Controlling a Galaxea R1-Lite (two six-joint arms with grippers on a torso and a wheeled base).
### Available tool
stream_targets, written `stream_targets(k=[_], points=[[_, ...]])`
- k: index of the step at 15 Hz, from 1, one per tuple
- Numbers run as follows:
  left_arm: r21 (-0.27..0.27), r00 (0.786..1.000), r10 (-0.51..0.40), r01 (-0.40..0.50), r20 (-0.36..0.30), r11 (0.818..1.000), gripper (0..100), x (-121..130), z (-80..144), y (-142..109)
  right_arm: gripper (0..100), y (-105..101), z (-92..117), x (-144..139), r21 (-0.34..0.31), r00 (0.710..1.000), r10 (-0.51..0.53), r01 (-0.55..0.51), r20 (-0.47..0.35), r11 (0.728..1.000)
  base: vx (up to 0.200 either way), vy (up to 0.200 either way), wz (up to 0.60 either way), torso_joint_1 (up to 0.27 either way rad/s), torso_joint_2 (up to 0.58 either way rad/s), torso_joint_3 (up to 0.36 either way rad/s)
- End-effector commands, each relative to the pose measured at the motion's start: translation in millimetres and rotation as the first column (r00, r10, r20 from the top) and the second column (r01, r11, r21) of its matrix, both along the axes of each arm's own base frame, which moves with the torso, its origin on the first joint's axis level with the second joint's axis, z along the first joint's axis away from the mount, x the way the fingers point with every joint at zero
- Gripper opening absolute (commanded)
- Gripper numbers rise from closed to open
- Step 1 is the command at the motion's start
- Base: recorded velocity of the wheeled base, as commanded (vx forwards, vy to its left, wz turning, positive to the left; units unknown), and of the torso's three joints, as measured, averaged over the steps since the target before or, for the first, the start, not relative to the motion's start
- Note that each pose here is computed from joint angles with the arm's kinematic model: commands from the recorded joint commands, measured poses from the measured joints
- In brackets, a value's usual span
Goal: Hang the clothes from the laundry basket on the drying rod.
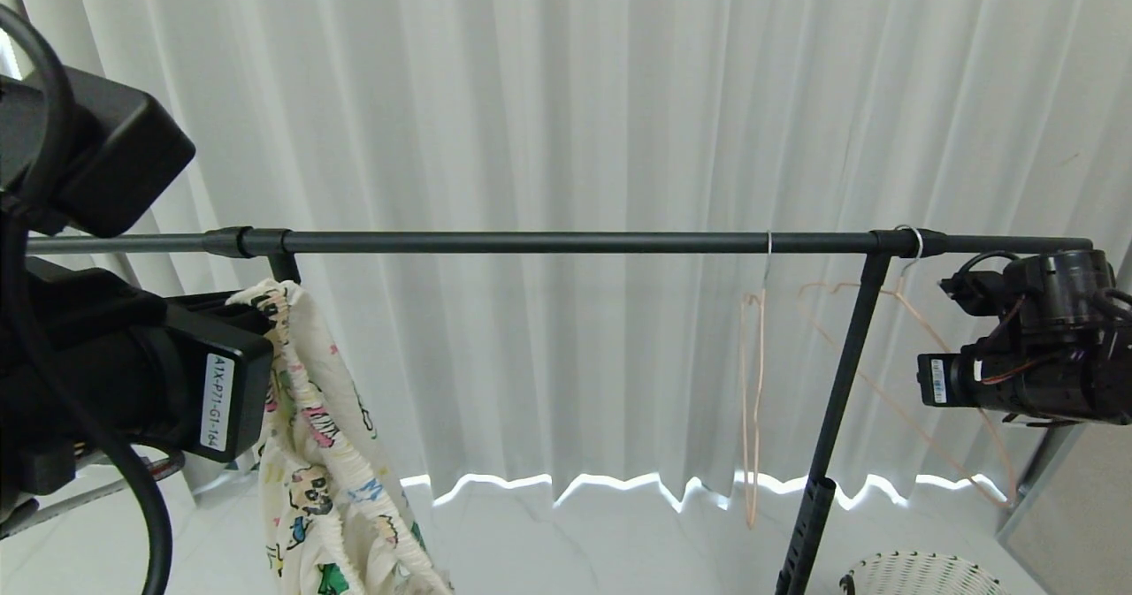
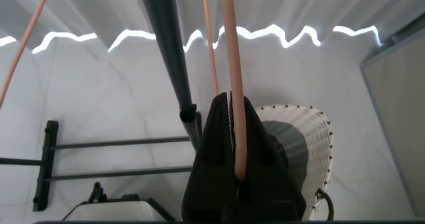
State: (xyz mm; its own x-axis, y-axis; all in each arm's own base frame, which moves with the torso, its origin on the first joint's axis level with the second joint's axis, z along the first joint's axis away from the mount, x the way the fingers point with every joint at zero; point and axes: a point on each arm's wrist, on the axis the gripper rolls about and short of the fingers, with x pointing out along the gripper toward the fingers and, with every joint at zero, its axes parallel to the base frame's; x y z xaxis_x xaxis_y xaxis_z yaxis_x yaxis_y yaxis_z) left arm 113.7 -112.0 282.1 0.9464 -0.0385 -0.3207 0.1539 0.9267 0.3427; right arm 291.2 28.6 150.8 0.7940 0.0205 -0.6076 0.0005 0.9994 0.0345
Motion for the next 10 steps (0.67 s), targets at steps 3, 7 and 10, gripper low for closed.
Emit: stream_targets(k=[3,7,10], points=[[-0.001,1.0,0.001,-0.001,0.001,1.0,0,-0.4,0.2,0.4,0,-0.4,15.7,-8.1,0.005,0.998,0.002,-0.002,0.056,1.0,0.0,0.0,0.0,0.0,0.0,0.0],[0.008,1.0,0.001,-0.001,-0.005,1.0,0,-0.6,-2.9,0.7,0,-0.7,26.7,-30.0,0.005,0.996,0.01,-0.01,0.093,1.0,0.0,0.0,0.0,0.0,0.0,0.0],[0.01,1.0,0.001,-0.001,-0.007,1.0,0,-1.7,-4.4,2.0,0,-2.2,29.8,-53.3,0.006,0.994,0.014,-0.015,0.108,1.0,0.0,0.0,0.0,0.0,0.0,0.0]])
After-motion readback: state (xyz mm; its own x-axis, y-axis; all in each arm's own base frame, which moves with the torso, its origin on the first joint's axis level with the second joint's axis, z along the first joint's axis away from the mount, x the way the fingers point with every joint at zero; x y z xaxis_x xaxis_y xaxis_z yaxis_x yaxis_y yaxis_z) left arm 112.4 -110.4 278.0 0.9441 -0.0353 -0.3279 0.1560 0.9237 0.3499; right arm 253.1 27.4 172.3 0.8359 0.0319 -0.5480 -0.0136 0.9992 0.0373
